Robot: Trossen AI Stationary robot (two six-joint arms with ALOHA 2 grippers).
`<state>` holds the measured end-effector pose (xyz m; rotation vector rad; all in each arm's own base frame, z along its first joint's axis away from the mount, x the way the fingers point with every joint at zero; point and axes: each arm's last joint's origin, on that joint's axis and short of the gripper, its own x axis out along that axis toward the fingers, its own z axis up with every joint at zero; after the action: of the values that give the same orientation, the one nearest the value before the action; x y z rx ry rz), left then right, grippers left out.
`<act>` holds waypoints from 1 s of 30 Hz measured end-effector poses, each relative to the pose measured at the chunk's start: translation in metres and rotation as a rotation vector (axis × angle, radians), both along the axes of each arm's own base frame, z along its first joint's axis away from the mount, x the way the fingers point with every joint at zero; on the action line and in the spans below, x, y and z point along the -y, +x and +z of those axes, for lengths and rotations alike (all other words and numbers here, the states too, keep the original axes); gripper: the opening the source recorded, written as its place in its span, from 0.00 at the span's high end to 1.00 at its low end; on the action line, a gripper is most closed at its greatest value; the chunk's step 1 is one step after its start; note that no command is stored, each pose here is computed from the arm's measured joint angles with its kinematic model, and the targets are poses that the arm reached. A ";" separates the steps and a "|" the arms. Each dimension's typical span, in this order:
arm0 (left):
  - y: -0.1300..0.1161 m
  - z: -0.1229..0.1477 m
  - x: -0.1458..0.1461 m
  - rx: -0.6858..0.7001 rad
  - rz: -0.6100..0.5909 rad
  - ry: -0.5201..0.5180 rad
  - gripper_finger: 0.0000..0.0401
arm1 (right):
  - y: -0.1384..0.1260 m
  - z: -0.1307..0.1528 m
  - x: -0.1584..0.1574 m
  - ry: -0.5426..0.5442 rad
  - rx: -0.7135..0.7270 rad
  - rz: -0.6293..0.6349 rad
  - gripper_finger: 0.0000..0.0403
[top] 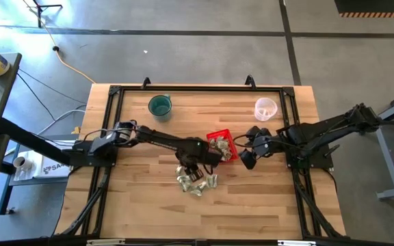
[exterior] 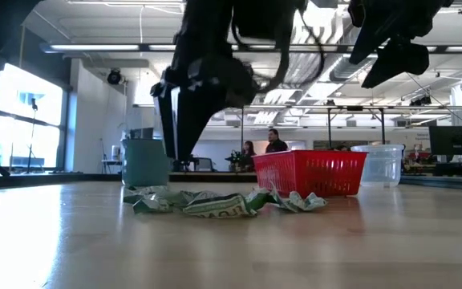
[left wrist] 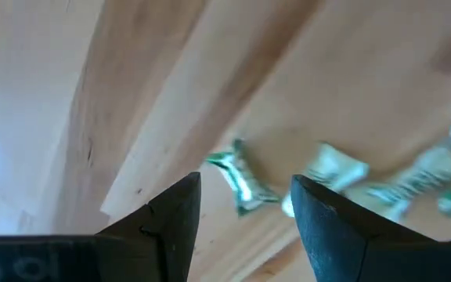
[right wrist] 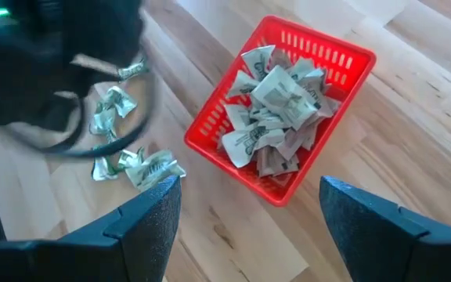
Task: Pick and place items into bin
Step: Put the truvia packet into the orange bin
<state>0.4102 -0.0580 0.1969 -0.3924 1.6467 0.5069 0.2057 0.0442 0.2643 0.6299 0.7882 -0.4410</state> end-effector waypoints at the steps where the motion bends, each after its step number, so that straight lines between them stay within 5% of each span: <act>1: -0.001 -0.003 -0.005 -0.016 0.015 -0.012 0.42 | 0.000 0.000 0.001 0.000 -0.001 -0.004 0.27; 7: -0.009 -0.021 -0.011 -0.065 0.049 -0.047 0.42 | 0.000 0.000 0.002 0.001 -0.002 -0.011 0.27; 18: -0.033 -0.023 0.002 0.111 0.158 -0.068 0.42 | -0.001 -0.001 0.003 -0.018 -0.018 -0.017 0.27; 30: -0.047 -0.047 -0.001 0.108 0.230 -0.060 0.43 | -0.001 -0.001 0.003 -0.024 -0.021 -0.022 0.27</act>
<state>0.3628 -0.0567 0.1496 -0.6472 1.5227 0.5979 0.2043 0.0412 0.2630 0.6134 0.7950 -0.4771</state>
